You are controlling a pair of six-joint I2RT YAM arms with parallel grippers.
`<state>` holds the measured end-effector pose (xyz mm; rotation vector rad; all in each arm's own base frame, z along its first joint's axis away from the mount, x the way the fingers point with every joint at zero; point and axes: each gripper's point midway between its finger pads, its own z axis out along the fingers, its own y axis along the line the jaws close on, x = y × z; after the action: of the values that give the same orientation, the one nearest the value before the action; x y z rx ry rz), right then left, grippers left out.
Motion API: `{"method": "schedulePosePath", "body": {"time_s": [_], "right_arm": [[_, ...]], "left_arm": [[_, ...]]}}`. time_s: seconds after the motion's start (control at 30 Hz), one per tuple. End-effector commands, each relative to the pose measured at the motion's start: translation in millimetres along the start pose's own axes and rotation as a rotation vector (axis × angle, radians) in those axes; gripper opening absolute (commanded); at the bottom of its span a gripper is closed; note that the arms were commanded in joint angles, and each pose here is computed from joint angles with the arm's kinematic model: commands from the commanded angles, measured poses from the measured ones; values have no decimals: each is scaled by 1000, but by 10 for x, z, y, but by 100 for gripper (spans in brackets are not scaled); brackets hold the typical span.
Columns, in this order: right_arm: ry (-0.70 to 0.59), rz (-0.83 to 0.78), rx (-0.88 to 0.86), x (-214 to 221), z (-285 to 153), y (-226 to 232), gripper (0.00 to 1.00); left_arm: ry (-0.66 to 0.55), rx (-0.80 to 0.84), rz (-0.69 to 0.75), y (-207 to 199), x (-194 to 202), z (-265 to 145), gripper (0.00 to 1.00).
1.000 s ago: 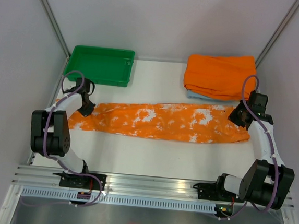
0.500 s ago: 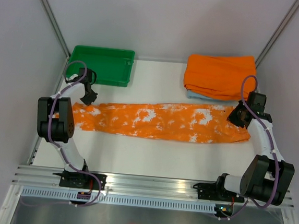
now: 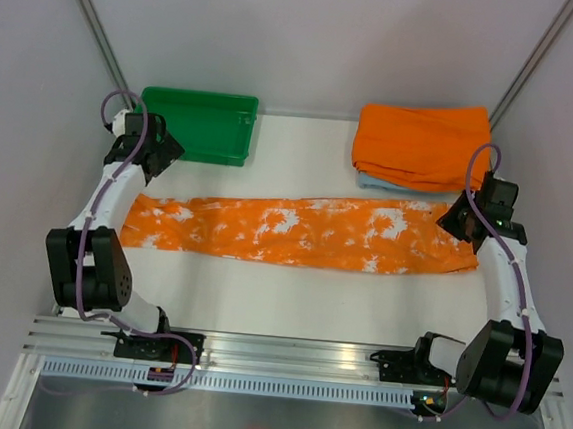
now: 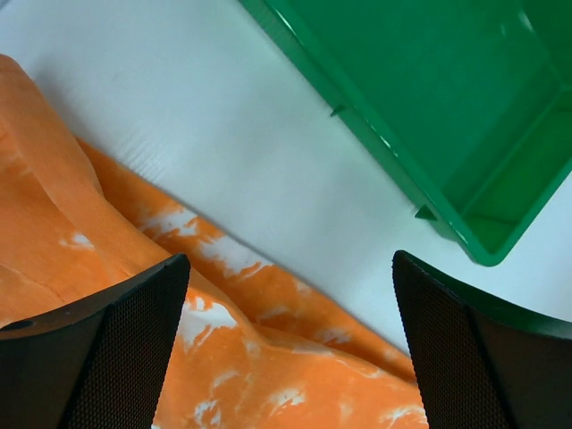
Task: Fold and stack the trousers
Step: Fold the trousers
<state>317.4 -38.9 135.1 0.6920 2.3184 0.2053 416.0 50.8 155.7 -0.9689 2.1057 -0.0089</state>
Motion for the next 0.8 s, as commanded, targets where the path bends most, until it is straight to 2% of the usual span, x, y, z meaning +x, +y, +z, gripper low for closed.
{"method": "schedulePosePath", "body": {"time_s": [0.0, 0.07, 0.2, 0.23, 0.33, 0.47, 0.57, 0.77], "right_arm": [[-80, -16, -92, -161, -210, 203, 25], [-91, -22, -113, -190, -290, 252, 34], [-88, -49, -110, -198, -401, 257, 43], [-100, -51, -113, -214, -448, 266, 47], [-127, -39, -133, -251, -500, 308, 52], [-135, -34, -152, -262, -527, 346, 55], [-127, -19, -152, -173, -472, 311, 56], [-121, 17, -182, 88, -354, 252, 60]], "left_arm": [[-5, -2, -70, 122, -97, 13, 100], [-8, 1, -125, 191, -116, 47, 100], [-41, -2, -145, 274, -171, 104, 100], [-56, 11, -159, 279, -227, 127, 100], [-43, 36, -187, 293, -266, 169, 100], [-3, 45, -197, 362, -219, 200, 98], [-18, 17, -170, 419, -268, 140, 98], [54, -163, -167, 812, 15, 144, 97]]}}
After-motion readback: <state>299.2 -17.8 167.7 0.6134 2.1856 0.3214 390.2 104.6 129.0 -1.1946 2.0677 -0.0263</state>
